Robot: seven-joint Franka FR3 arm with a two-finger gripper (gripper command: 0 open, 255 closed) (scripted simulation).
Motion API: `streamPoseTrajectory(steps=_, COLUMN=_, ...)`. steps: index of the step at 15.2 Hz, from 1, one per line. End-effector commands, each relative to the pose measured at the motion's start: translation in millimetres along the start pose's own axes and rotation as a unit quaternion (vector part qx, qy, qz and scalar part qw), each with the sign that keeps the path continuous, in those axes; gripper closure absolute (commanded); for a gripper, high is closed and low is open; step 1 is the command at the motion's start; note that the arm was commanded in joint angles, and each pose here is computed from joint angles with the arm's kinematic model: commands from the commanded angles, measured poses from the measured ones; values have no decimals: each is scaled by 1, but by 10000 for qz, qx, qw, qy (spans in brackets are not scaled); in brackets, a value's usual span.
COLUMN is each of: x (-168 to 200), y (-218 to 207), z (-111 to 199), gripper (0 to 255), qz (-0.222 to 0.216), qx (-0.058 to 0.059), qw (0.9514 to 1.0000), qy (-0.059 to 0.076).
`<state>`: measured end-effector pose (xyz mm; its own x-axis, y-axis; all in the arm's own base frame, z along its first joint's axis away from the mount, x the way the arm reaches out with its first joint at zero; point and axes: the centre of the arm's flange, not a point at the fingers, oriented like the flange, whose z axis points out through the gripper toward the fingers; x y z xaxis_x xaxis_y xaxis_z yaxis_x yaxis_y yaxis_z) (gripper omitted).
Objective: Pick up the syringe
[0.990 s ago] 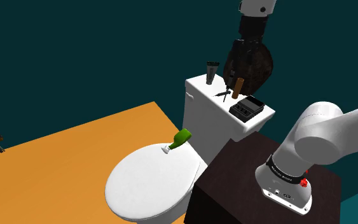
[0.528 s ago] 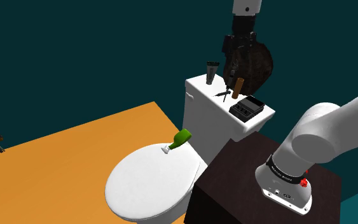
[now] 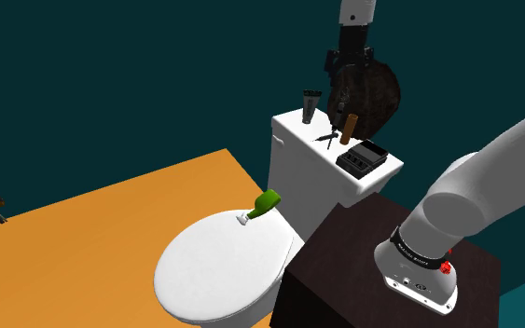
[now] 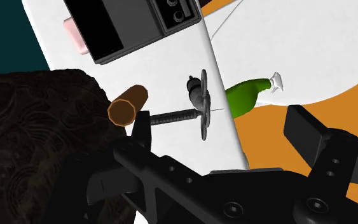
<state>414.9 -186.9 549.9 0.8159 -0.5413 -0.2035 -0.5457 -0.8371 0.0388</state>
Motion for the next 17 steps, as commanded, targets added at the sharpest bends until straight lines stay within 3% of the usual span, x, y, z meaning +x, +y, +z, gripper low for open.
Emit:
streamPoseTrajectory(steps=1, x=9, y=5, z=6, gripper=0, qz=132, qx=9, qw=9999, qy=-36)
streamPoseTrajectory(steps=9, x=16, y=4, z=40, gripper=0, qz=132, qx=9, qw=9999, qy=-36)
streamPoseTrajectory(steps=10, x=15, y=4, z=40, gripper=255, qz=131, qx=9, qw=9999, qy=-36)
streamPoseTrajectory(steps=17, x=15, y=4, z=40, gripper=255, qz=131, qx=9, qw=9999, qy=-36)
